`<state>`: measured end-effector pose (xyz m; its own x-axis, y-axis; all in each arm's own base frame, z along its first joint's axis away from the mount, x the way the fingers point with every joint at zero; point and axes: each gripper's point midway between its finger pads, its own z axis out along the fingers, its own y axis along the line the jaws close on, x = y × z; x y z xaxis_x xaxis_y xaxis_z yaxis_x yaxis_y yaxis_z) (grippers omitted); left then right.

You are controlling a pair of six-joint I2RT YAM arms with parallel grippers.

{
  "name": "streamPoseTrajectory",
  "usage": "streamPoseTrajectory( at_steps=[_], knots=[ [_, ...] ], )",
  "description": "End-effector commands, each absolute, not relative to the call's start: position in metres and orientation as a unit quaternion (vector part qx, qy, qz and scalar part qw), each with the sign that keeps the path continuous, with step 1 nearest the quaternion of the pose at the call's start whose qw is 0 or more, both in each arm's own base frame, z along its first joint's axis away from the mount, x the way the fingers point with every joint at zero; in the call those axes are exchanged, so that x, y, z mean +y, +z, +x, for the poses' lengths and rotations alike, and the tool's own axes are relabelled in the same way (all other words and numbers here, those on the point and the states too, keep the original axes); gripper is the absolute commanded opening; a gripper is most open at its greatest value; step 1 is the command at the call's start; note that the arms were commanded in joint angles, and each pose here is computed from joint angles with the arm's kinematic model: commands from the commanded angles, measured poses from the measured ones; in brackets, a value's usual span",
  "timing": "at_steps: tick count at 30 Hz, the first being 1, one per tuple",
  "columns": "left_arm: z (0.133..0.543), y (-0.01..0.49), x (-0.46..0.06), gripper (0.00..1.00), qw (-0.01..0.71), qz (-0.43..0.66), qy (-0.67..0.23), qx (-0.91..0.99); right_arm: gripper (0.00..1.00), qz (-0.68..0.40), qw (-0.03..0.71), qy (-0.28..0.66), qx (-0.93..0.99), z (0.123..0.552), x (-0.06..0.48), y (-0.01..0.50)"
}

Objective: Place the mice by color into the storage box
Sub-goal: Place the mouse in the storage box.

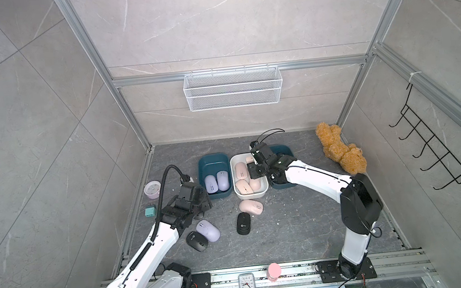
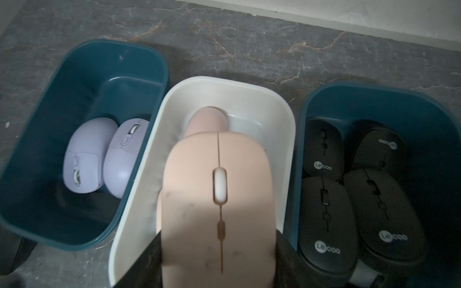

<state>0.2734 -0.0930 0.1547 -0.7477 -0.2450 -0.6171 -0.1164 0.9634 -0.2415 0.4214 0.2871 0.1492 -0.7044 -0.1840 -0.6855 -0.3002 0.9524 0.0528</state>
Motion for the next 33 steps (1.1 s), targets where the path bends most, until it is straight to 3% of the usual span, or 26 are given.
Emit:
streamPoseTrajectory(
  at_steps=[1,16,33],
  knots=[
    [0.284,0.168,-0.094,0.68,0.369,-0.088,-0.092,0.921,0.51,-0.099,0.395,0.080,0.910,0.451,0.287,0.159],
    [0.299,0.165,-0.102,0.68,0.375,-0.077,-0.093,0.919,0.51,-0.059,0.420,0.069,0.903,0.498,0.290,0.115],
    [0.297,0.167,-0.099,0.68,0.379,-0.076,-0.089,0.918,0.51,-0.033,0.396,0.054,0.916,0.505,0.290,0.071]
  ],
)
